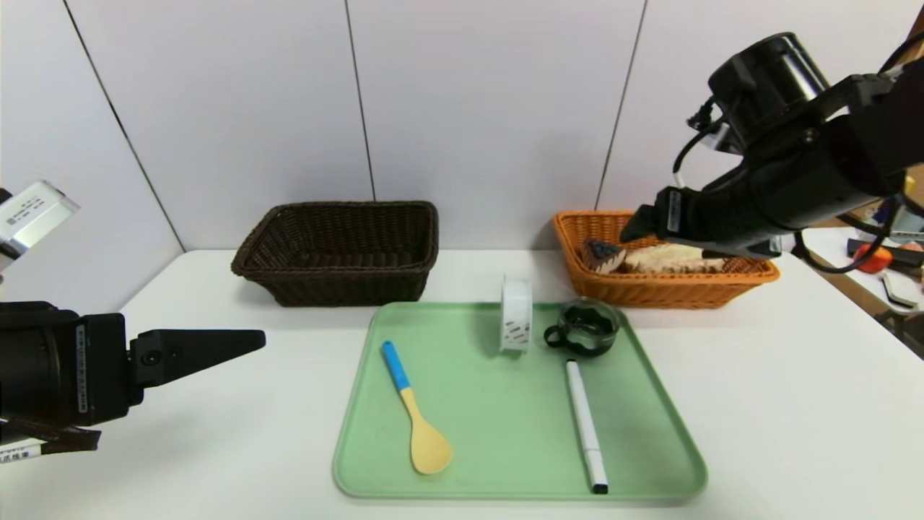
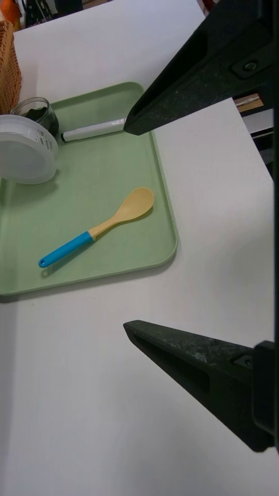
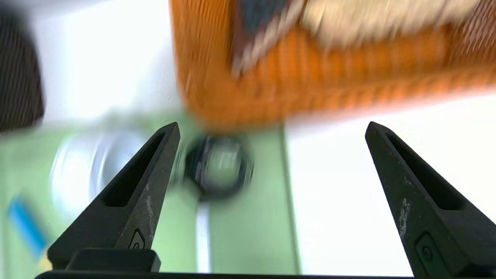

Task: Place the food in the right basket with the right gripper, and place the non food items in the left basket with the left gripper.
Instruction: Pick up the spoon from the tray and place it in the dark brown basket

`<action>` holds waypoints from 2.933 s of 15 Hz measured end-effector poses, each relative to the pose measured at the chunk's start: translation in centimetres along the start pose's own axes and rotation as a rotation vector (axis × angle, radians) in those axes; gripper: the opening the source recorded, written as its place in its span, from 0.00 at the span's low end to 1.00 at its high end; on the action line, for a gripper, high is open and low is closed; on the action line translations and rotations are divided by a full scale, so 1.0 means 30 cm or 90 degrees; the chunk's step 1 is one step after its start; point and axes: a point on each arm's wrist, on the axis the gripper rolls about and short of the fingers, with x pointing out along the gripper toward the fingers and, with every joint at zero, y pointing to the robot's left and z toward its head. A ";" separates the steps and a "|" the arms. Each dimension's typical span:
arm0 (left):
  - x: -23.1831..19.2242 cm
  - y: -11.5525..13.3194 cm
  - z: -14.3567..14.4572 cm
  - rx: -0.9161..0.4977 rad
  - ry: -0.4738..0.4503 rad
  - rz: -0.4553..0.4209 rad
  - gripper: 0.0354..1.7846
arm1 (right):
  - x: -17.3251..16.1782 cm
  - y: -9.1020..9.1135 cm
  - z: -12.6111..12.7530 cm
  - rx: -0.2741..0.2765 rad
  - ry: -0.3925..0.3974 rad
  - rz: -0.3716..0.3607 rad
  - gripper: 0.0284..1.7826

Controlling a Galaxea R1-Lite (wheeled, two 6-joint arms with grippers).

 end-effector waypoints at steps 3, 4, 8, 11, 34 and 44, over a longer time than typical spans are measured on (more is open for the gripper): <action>-0.004 -0.019 0.016 0.028 -0.019 -0.020 0.94 | -0.118 0.004 -0.093 -0.010 0.153 0.055 0.94; -0.005 -0.025 0.019 0.034 -0.025 -0.027 0.94 | -0.137 0.004 -0.112 -0.019 0.168 0.057 0.94; -0.020 -0.050 0.054 0.028 0.006 -0.022 0.94 | -0.178 0.021 -0.187 -0.056 0.203 0.069 0.95; -0.012 -0.080 0.102 0.009 0.079 0.019 0.94 | -0.176 0.007 -0.231 -0.065 0.222 0.046 0.95; 0.608 -0.360 0.040 -0.122 0.358 0.284 0.94 | -0.050 -0.249 -0.192 -0.083 -0.054 -0.054 0.95; 0.769 -0.292 0.011 -0.164 0.411 0.319 0.94 | -0.023 -0.273 -0.244 -0.079 -0.018 -0.067 0.95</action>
